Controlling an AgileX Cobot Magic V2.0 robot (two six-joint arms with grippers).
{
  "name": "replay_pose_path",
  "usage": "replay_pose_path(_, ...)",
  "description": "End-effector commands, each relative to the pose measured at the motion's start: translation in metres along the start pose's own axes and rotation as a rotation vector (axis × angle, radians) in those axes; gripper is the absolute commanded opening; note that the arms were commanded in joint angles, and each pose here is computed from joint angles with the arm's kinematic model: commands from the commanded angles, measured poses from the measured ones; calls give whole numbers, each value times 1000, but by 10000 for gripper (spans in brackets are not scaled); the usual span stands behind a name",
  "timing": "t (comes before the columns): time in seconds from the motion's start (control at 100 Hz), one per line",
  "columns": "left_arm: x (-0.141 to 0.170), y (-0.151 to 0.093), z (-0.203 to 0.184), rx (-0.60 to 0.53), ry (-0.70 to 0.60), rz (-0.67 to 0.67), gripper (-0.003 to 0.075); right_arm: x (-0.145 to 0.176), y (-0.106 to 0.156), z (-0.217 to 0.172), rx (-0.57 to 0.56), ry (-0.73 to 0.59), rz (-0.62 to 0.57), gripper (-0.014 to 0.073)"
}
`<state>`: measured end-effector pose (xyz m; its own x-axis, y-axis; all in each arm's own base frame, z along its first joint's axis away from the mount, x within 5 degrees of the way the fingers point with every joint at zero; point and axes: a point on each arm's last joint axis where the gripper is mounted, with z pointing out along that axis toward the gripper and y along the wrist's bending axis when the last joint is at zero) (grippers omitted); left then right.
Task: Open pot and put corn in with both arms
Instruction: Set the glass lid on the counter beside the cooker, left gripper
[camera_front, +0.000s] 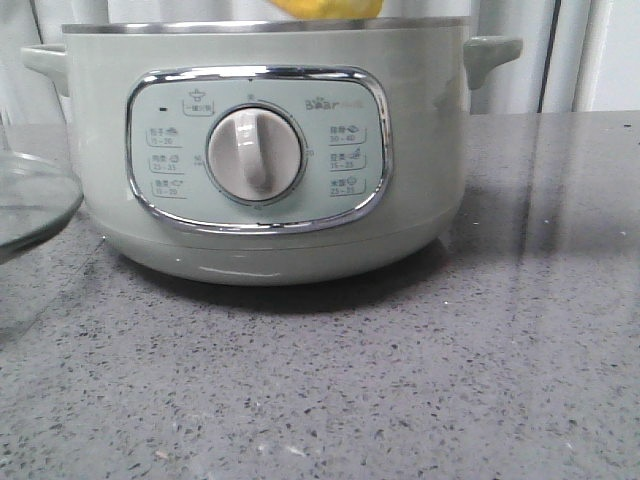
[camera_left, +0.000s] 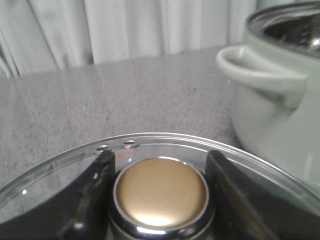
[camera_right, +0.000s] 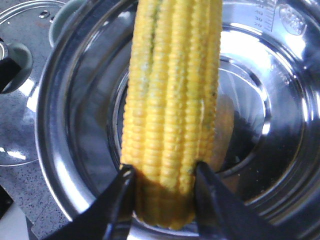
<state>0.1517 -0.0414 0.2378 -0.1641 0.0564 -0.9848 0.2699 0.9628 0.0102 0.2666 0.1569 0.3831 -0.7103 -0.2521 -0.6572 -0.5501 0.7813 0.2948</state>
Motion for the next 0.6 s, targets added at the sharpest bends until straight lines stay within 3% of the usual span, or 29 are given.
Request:
replay_pose_path(0.0, -25, 2, 9, -17, -199, -46, -20, -13, 5, -13, -7, -105, -23, 349)
replay_pose_path(0.39, -4, 3, 40, -25, -134, -53, 2, -13, 5, -12, -7, -99, -22, 365)
replay_pose_path(0.59, -3, 3, 42, -25, -128, -53, 296, -13, 5, -11, -8, -95, -22, 365)
